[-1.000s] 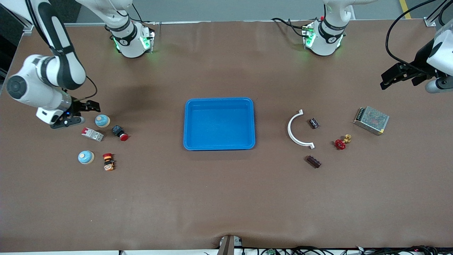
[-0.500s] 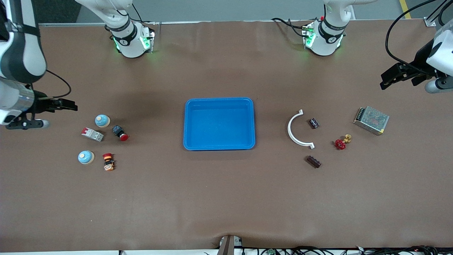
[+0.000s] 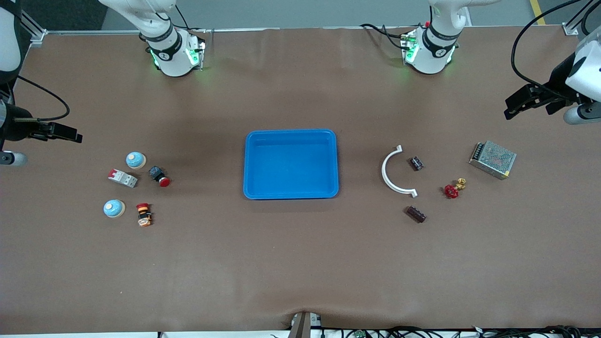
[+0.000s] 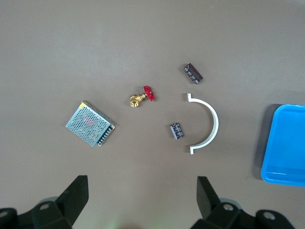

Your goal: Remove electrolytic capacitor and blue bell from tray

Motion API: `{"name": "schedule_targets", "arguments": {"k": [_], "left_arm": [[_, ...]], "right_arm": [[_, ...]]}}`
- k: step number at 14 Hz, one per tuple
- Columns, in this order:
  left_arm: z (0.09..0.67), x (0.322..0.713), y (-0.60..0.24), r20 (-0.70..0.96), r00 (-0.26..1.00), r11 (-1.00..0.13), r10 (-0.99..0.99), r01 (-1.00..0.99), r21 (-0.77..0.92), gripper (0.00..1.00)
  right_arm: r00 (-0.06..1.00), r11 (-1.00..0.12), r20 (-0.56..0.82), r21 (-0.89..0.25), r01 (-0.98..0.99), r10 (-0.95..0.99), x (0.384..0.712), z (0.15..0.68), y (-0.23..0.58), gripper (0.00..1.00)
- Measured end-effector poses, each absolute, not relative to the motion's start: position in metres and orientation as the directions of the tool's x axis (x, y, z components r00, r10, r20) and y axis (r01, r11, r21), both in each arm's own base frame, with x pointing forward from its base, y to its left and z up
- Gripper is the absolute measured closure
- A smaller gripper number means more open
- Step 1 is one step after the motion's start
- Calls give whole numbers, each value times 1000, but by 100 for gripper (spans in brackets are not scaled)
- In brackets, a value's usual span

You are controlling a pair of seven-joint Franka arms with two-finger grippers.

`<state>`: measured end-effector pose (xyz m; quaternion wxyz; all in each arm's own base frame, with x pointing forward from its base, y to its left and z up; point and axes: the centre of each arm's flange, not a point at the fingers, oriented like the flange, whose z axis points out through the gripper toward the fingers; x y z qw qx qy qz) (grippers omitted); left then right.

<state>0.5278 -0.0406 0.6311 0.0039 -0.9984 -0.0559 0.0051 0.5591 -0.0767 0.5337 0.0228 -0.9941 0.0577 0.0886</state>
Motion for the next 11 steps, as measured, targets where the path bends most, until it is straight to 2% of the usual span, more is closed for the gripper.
{"name": "schedule_targets", "arguments": {"k": [6,11], "left_arm": [[631,529,-41,-4,994,-994,112,112,-7,0],[631,529,-41,-3,994,-994,112,112,-7,0]], "right_arm": [[971,-981,-141,-16,-195,-191,565,571,-39,0],[969,-977,-125,-12,-215,-212,564,591,-44,0]]}}
